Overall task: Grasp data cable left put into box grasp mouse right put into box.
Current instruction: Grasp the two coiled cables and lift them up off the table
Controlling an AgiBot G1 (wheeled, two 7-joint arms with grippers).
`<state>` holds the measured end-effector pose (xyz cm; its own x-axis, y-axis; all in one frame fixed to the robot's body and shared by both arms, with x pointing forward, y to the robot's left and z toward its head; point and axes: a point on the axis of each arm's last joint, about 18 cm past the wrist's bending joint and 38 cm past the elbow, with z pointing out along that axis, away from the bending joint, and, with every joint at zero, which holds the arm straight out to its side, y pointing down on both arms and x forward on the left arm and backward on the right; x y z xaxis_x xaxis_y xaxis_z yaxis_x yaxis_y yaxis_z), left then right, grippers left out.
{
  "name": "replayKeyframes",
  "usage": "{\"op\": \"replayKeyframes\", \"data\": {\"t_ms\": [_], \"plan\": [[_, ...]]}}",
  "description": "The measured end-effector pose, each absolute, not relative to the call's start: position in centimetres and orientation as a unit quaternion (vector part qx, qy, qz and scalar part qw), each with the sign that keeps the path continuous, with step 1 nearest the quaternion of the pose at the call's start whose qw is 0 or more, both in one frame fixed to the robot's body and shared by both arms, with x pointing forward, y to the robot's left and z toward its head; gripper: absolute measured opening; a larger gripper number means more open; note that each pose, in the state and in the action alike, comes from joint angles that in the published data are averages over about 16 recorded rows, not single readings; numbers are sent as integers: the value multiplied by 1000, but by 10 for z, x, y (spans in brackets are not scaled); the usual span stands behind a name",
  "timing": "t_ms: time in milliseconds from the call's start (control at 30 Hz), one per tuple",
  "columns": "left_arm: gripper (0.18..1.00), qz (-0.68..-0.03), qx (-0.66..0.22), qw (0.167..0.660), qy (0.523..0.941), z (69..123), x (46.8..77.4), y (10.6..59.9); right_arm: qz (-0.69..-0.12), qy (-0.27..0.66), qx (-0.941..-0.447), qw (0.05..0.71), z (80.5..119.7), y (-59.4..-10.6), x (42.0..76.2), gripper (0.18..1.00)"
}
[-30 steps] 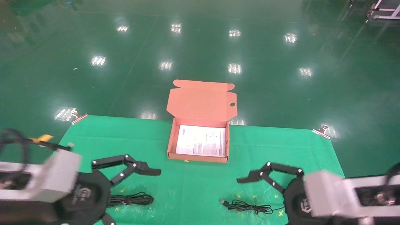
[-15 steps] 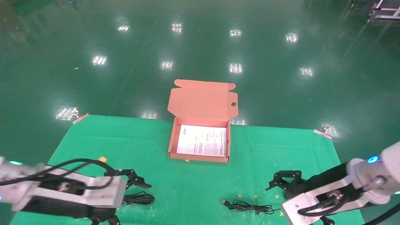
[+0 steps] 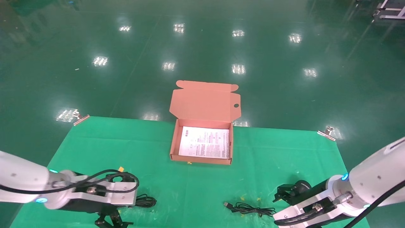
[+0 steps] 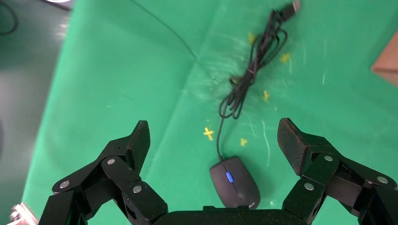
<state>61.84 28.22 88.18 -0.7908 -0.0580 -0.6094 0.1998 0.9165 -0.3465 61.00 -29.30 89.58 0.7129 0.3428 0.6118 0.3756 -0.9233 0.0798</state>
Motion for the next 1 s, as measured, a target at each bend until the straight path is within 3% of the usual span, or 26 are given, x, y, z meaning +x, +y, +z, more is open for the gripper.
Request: {"op": "replayKeyframes", "data": {"t_ms": [433, 1000], "plan": [[1001, -191, -52, 296, 934, 847, 663, 296, -384, -120, -915, 24, 856, -275, 645, 1000], [1001, -194, -105, 290, 931, 830, 698, 308, -384, -83, -919, 40, 832, -251, 665, 1000]]}}
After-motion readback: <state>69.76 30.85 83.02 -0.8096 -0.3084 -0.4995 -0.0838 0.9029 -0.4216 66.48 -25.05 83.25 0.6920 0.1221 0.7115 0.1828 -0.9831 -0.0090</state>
